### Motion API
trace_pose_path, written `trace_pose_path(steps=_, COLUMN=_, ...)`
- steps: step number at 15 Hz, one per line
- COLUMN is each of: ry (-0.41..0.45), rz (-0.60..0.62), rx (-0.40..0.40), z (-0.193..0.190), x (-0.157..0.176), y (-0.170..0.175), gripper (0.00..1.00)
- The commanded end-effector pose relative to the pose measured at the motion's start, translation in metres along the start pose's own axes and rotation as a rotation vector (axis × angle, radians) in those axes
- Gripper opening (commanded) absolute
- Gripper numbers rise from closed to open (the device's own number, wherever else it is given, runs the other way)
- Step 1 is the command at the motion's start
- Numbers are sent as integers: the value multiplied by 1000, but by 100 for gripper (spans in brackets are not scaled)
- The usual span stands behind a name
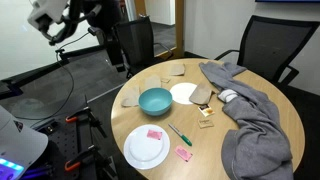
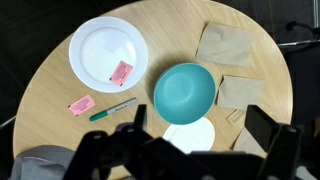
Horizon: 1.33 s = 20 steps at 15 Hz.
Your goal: Pick up the marker and put it in the blue bowl
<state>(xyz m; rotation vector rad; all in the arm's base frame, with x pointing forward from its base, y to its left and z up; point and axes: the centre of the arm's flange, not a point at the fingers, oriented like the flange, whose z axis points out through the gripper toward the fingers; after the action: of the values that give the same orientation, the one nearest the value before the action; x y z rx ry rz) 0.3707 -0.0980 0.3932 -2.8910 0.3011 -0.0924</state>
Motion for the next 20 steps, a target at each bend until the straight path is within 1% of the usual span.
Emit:
trace_pose_path(steps=1, ry=0, rz=0, rx=0, z=0, x=0, y=0, gripper=100)
trace_pose_path(steps=10, ry=0, rz=1, rx=-4, z=0, x=3, y=2, gripper=100)
trace_pose_path(steps=14, ry=45, rz=131, rx=-13, z=5, x=27, y=11, gripper=100)
trace_pose_path(steps=18, ry=118, rz=318, rx=-25, z=20, x=57, y=16, gripper=100)
trace_pose_path(steps=20, ry=140, rz=407, rx=-37, z=31, x=73, y=15, gripper=100)
